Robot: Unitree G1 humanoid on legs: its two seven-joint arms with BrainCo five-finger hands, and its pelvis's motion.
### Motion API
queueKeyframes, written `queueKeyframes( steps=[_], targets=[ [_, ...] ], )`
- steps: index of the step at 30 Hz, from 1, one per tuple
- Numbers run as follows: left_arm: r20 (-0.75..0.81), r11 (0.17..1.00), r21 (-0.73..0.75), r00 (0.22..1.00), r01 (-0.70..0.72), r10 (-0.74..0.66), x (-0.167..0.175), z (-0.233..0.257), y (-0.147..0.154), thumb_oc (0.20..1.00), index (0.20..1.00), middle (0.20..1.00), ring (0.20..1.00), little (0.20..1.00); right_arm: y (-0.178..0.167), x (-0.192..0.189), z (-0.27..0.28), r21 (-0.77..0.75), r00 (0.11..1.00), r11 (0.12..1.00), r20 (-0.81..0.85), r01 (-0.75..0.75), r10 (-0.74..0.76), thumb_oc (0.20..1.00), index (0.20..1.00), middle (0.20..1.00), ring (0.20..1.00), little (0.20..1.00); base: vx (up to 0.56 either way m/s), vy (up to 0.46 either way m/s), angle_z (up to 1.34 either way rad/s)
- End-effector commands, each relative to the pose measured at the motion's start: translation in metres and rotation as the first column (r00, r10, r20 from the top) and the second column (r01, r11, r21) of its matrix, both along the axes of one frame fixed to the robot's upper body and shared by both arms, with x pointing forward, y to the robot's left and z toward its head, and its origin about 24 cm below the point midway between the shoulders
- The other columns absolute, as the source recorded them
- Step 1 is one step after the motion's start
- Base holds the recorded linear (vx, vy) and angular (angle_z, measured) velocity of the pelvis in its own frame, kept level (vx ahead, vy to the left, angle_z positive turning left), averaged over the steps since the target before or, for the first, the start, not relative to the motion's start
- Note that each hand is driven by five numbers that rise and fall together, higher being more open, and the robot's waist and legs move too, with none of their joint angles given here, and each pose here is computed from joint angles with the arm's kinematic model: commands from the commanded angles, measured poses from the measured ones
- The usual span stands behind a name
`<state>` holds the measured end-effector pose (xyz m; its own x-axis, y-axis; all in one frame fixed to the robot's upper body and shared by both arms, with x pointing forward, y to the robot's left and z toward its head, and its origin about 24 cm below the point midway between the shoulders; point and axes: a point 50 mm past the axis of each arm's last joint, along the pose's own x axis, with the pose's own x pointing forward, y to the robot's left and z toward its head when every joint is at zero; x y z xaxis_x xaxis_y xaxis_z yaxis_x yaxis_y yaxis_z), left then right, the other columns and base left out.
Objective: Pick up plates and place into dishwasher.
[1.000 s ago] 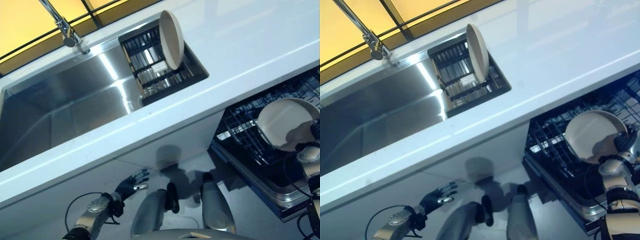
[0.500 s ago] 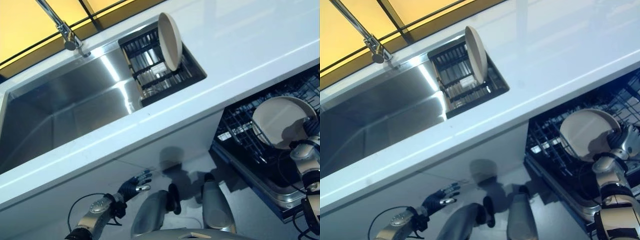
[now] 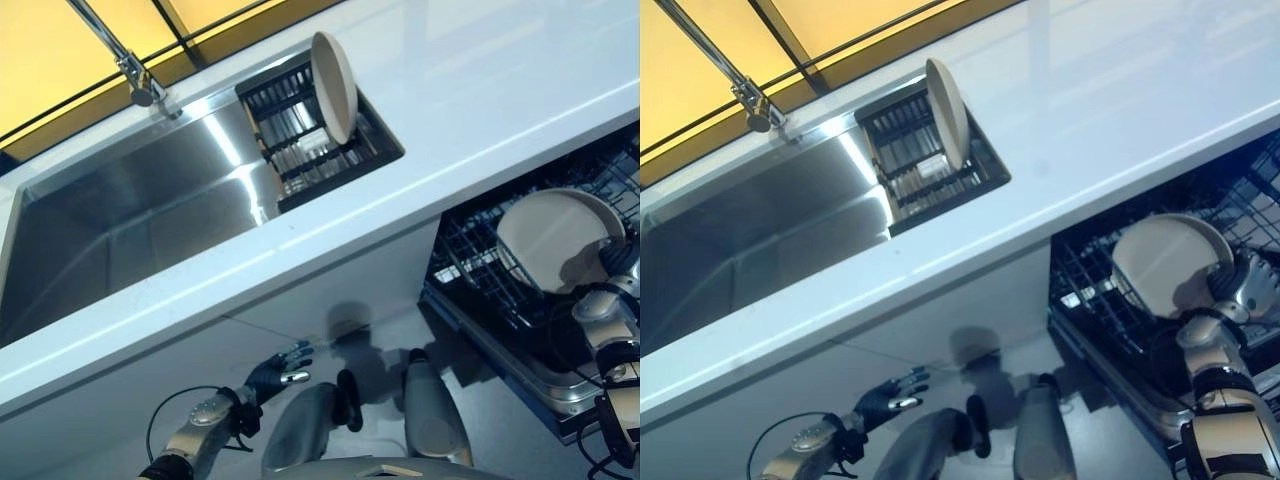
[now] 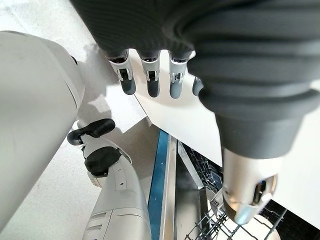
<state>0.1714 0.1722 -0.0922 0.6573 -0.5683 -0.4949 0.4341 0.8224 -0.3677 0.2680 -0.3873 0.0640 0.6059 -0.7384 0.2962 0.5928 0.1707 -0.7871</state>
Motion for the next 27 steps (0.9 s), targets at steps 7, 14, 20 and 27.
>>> queueKeyframes(
  steps=[7,14,20,27],
  targets=[
    [0.016,0.996,-0.057,0.998,-0.062,0.063,-0.01,0.0,0.0,1.0,1.0,1.0,1.0,1.0,-0.003,-0.025,-0.016,-0.003,0.998,1.0,0.06,0.024,-0.024,1.0,1.0,1.0,1.0,1.0,0.0,0.0,0.0],
    [-0.02,0.994,-0.024,0.994,-0.109,0.108,-0.02,-0.007,0.011,1.0,1.0,1.0,1.0,1.0,-0.001,-0.047,-0.027,0.043,0.992,0.998,0.123,0.035,-0.04,1.0,1.0,1.0,1.0,1.0,0.01,0.0,-0.01],
    [-0.042,0.99,0.007,0.989,-0.142,0.143,-0.029,-0.013,0.021,1.0,1.0,1.0,1.0,1.0,0.002,-0.064,-0.037,0.1,0.986,0.993,0.148,0.06,-0.074,1.0,1.0,1.0,1.0,1.0,0.0,0.009,-0.04],
    [-0.053,0.986,0.034,0.985,-0.164,0.165,-0.032,-0.016,0.029,1.0,1.0,1.0,1.0,1.0,-0.002,-0.075,-0.036,0.18,0.961,0.977,0.229,0.116,-0.157,1.0,1.0,1.0,1.0,1.0,-0.04,0.007,-0.07]
  ],
)
